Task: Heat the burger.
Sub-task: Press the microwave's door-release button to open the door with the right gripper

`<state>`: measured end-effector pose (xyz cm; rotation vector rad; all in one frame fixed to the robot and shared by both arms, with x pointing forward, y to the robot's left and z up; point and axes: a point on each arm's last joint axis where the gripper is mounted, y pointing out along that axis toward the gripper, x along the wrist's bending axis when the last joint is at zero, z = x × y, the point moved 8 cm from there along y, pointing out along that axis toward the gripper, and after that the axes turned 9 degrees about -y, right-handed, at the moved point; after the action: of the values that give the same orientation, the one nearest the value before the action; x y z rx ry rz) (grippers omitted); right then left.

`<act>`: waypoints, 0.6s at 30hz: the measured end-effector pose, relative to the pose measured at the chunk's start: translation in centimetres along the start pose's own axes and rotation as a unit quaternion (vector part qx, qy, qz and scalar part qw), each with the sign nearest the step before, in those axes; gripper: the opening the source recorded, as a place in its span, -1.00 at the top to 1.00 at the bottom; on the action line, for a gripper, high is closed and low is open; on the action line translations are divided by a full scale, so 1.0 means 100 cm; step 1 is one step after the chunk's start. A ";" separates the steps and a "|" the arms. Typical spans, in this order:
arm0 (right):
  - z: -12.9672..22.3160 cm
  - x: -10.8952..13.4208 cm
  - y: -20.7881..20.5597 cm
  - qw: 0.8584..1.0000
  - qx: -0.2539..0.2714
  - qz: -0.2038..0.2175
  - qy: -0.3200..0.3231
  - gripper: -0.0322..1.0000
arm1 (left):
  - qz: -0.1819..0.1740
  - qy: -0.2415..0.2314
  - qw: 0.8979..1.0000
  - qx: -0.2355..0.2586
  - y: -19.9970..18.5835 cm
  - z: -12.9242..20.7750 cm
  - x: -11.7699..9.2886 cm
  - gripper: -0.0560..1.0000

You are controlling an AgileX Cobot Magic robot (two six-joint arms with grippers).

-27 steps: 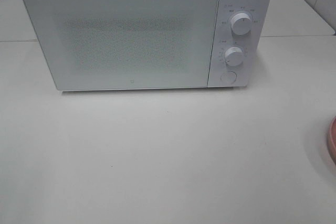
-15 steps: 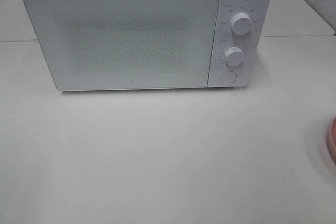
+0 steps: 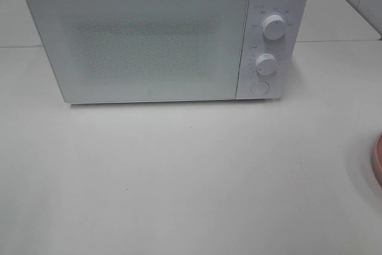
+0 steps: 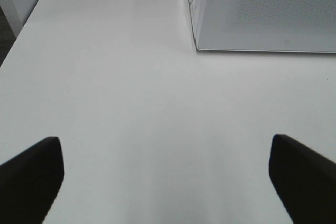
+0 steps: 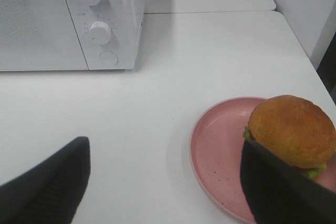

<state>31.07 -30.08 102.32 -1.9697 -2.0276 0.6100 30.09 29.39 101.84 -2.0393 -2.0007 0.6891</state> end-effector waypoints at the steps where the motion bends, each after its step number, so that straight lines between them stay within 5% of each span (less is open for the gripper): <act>1: -0.006 -0.001 0.005 1.000 0.006 0.000 0.001 -0.50 | 0.000 0.000 1.000 0.000 0.000 0.000 0.000 -0.96; 18: -0.042 -0.003 0.064 0.999 0.032 -0.006 -0.027 -0.74 | 0.000 0.000 1.000 0.000 0.000 0.000 0.000 -0.96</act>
<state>38.62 -29.84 103.09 -1.9232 -2.0224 0.7246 30.09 29.39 101.84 -2.0393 -2.0007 0.6891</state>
